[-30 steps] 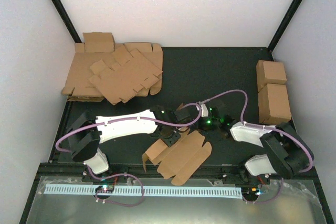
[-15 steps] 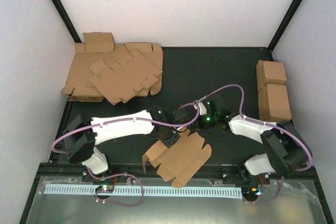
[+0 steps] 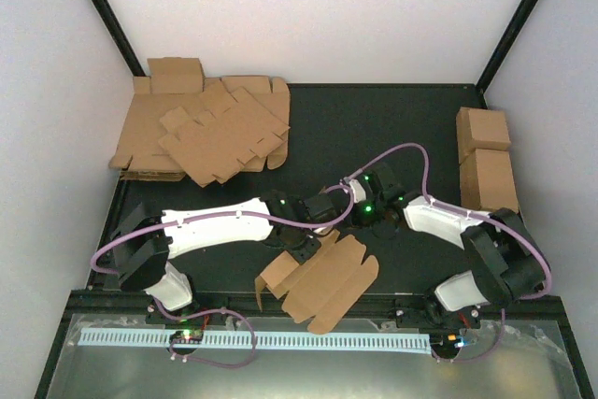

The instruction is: Fold the paper box

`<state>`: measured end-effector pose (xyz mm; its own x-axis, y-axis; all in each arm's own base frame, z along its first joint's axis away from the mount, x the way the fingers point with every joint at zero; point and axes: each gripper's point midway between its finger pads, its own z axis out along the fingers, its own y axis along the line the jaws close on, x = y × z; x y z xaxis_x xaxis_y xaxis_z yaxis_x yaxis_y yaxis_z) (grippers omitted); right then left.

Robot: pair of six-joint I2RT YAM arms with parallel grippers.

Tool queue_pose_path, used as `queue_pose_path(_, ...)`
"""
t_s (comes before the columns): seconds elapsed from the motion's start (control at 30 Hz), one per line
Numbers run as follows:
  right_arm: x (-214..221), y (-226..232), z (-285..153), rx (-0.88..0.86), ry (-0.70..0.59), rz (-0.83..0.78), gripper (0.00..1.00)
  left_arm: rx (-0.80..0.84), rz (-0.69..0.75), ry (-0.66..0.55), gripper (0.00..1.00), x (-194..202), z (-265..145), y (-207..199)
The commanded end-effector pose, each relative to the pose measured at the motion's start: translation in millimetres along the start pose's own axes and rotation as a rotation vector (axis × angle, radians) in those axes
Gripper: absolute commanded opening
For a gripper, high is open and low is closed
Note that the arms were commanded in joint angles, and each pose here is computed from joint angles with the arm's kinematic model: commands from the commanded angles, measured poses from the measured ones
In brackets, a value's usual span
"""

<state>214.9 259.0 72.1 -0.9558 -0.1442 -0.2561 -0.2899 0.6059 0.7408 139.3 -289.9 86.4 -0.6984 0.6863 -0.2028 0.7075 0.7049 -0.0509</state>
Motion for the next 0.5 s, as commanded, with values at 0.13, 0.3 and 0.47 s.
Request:
queue_pose_path(0.13,-15,3,1,0.031,0.003,-0.059,0.02,0.080,0.039,-0.114,0.45,-26,-13,-19)
queue_pose_path(0.3,-19,-2,1,0.078,0.015,-0.090,0.02,0.078,0.039,-0.110,0.45,-25,-11,-19)
queue_pose_path(0.47,-17,-2,4,0.073,0.055,-0.116,0.02,0.078,0.040,-0.112,0.45,-26,-11,-18)
